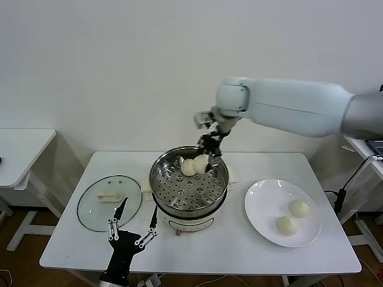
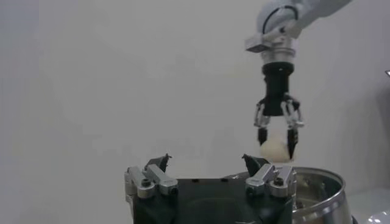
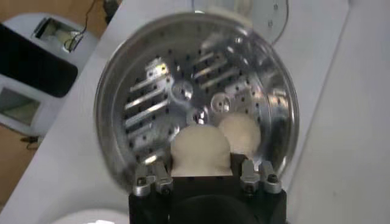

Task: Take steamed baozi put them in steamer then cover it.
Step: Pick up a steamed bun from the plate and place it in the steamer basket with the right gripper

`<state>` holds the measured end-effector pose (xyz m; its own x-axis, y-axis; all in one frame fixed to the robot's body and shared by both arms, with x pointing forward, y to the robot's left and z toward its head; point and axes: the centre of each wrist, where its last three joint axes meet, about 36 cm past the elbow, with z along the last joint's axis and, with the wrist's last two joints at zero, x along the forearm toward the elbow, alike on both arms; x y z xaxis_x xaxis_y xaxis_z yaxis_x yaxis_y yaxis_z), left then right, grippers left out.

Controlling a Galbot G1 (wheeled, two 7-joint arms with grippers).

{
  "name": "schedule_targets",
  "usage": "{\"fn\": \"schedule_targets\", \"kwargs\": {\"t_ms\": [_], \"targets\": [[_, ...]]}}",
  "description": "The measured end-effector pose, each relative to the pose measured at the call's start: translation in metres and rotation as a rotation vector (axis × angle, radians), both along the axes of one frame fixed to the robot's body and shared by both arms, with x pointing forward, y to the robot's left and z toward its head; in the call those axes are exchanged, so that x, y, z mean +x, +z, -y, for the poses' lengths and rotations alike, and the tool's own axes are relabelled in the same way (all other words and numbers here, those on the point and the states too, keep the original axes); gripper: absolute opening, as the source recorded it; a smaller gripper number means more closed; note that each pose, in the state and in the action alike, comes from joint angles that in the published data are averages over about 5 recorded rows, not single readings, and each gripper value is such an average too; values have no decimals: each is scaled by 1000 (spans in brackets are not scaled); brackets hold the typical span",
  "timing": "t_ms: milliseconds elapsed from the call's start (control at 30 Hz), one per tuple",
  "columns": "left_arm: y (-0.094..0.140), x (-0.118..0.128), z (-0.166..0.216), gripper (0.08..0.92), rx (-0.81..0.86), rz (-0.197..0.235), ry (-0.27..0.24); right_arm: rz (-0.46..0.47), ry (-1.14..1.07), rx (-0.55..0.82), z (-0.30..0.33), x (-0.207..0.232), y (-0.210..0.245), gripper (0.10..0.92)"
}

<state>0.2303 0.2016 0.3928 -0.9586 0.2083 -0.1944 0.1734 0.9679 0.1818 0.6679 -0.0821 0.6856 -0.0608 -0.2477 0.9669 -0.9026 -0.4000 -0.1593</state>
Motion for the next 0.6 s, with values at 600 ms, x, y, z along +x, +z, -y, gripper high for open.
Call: {"fn": "schedule_targets", "kwargs": {"t_ms": [600], "targets": [[-5, 5, -1, 823, 2, 0, 2, 11, 5, -26, -87, -8, -66, 646]]}}
